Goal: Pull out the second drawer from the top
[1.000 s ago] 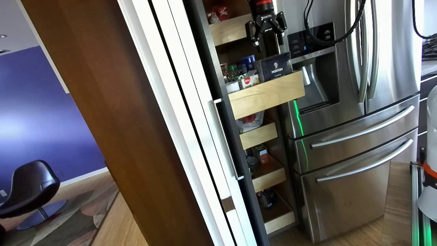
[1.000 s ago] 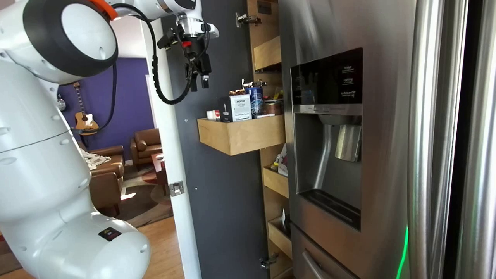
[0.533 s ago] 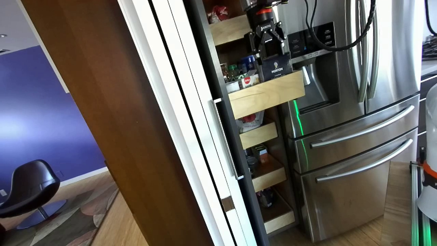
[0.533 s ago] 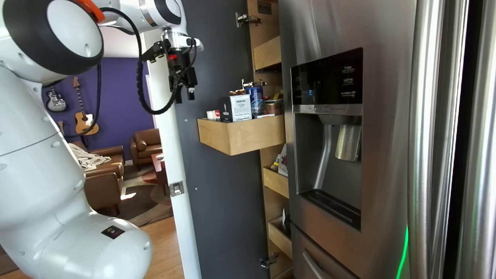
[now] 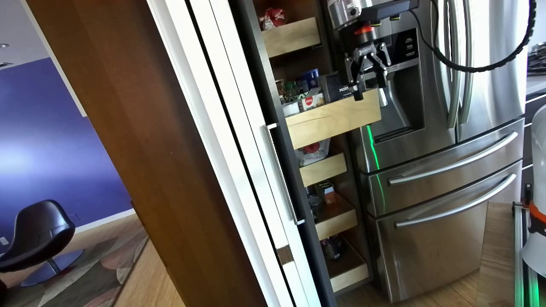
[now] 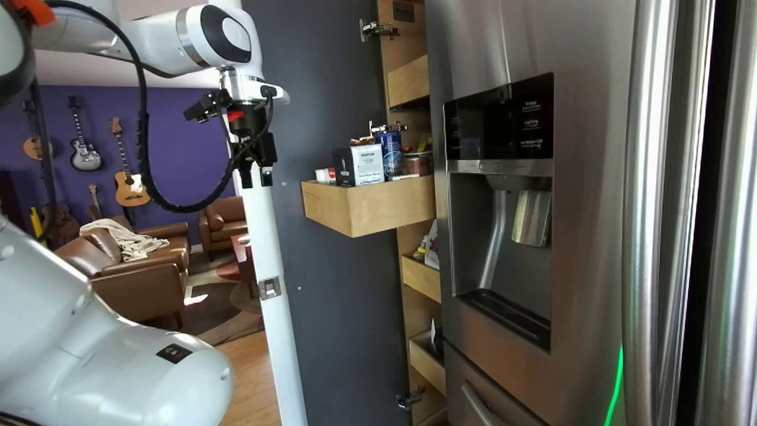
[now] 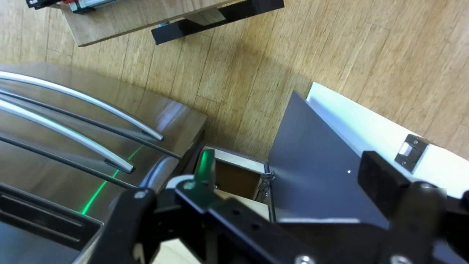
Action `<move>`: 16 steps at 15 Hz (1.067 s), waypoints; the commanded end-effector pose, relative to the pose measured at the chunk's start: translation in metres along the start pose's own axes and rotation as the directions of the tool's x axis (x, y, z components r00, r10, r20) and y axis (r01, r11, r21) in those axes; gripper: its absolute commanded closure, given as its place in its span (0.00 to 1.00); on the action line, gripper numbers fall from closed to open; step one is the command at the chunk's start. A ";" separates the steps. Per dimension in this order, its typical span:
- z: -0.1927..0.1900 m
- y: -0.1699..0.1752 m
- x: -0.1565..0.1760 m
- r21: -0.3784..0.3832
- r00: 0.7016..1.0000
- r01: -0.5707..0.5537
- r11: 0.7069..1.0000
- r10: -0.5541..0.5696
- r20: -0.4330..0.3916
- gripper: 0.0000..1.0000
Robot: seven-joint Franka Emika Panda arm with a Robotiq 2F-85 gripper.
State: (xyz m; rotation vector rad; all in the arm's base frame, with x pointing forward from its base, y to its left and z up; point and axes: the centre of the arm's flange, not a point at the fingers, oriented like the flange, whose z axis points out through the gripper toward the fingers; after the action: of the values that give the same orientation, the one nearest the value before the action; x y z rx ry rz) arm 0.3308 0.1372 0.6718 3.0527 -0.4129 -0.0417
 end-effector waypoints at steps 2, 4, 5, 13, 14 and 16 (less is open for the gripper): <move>0.082 0.034 -0.031 0.021 0.995 0.025 0.999 -0.023 -0.097 0.00; 0.101 0.038 -0.029 0.065 0.990 0.021 0.998 -0.012 -0.139 0.00; 0.111 0.043 -0.027 0.081 0.988 0.009 0.997 0.003 -0.154 0.00; 0.131 0.060 -0.013 0.074 0.987 0.050 0.996 -0.037 -0.156 0.00; 0.125 0.060 -0.013 0.077 0.986 0.074 0.994 -0.061 -0.156 0.00; 0.120 0.060 -0.006 0.063 0.995 0.034 0.997 -0.028 -0.093 0.00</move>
State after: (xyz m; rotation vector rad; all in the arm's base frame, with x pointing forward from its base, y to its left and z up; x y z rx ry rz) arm 0.2964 0.0750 0.5470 3.1047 -0.3382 0.2529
